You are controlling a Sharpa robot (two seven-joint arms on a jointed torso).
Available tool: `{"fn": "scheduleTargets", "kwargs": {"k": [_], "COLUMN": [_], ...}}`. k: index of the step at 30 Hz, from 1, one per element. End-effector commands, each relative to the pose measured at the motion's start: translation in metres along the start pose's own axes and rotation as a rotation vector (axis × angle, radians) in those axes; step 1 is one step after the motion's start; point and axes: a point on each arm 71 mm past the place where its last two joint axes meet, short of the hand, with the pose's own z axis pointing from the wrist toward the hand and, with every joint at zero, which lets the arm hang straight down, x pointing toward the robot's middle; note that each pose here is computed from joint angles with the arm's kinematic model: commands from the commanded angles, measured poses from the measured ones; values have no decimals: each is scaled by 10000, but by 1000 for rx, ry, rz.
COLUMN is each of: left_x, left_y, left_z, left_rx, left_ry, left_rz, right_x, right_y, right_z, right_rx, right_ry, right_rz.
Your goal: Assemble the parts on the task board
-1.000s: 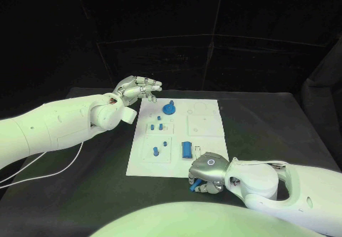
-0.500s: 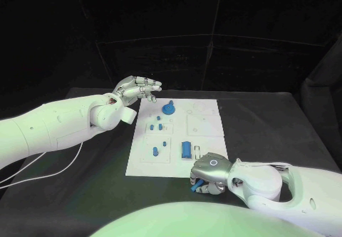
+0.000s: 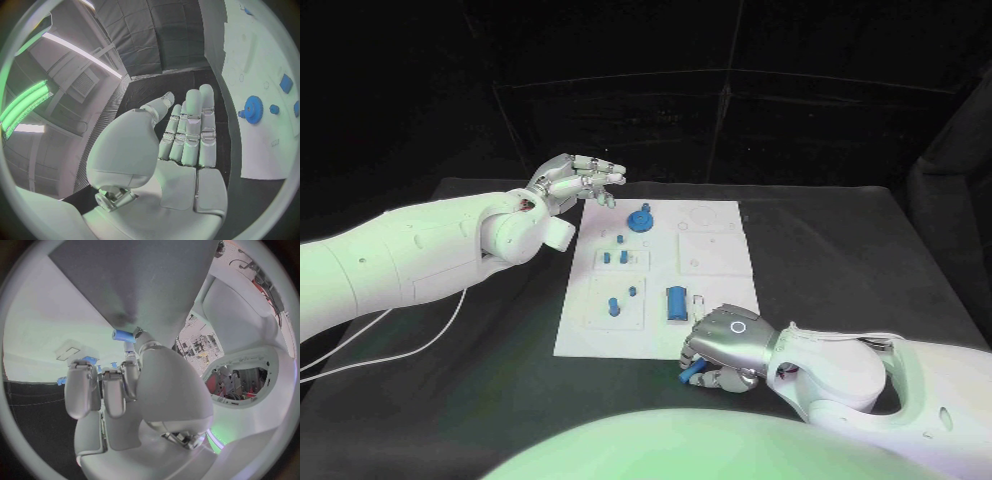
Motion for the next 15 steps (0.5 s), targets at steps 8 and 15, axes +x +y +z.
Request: {"fn": "scheduleTargets", "kwargs": {"k": [8, 15], "left_x": [6, 7], "left_y": [-15, -15], "left_z": [3, 1], "left_rx": [9, 9], "left_ry": [8, 8], "left_rz": [-6, -7], "right_x": [-112, -200], "right_y": [-93, -265], "right_z": [-150, -227], "right_rx": [38, 106], "right_ry": [-103, -146], "right_rz": [54, 95]}}
